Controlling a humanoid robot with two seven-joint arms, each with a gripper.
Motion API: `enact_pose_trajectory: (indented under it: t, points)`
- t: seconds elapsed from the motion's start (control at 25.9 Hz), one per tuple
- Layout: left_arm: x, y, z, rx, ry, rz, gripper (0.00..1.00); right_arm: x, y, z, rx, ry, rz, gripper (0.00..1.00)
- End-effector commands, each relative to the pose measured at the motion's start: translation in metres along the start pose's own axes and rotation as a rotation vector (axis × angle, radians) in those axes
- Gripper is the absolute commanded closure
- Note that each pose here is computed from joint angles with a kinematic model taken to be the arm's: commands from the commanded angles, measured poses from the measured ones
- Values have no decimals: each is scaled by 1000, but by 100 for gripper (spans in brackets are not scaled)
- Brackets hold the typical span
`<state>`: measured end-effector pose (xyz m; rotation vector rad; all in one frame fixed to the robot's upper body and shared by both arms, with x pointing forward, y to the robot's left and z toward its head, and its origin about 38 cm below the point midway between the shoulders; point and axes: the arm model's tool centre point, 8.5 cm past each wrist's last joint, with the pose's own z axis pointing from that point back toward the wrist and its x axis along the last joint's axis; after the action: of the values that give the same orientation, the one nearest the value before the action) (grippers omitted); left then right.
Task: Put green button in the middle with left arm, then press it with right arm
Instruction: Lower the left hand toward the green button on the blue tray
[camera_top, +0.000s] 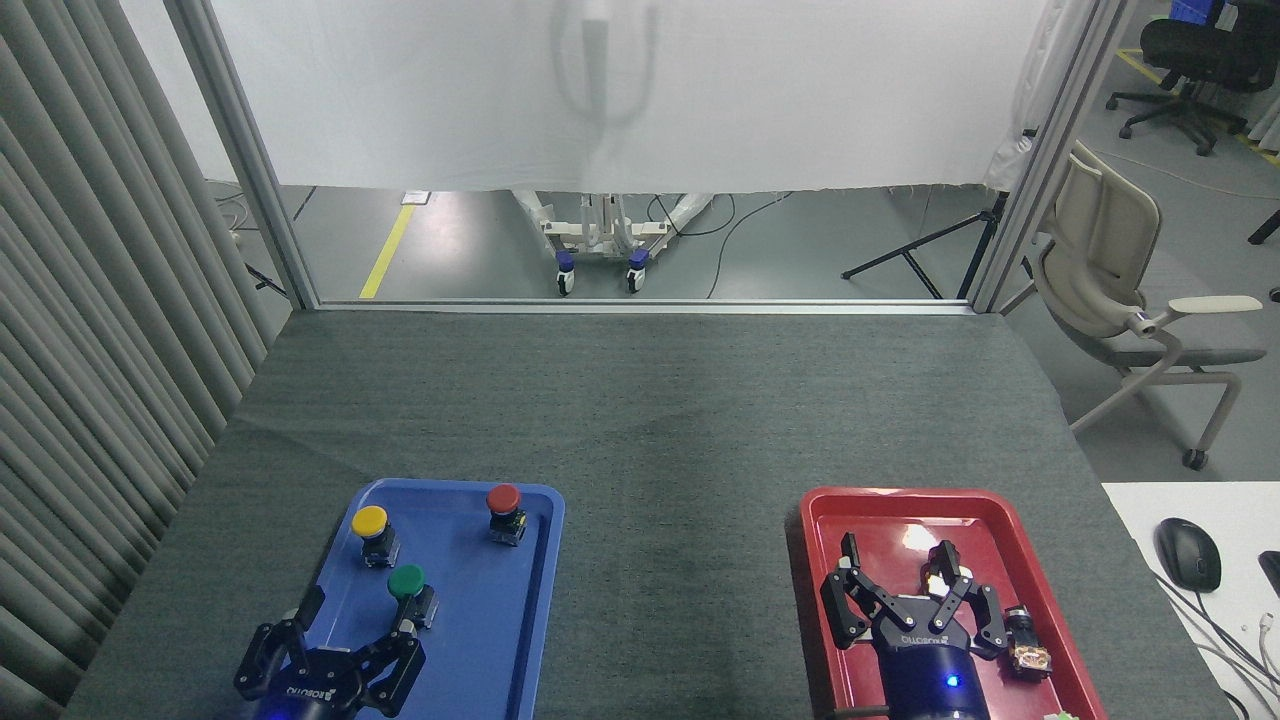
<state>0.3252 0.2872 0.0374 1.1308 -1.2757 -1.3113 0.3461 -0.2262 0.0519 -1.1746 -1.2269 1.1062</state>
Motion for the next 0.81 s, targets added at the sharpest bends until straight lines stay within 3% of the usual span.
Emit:
enact_pose_trajectory:
  t: [0.0,0.77]
  points:
    - [0,-1,0,0,1,2,1,0,-1,0,-7,1,-2,0]
    - [7,-2,-1,4,5,24,1,1,-8,0,-22,6,-3,0]
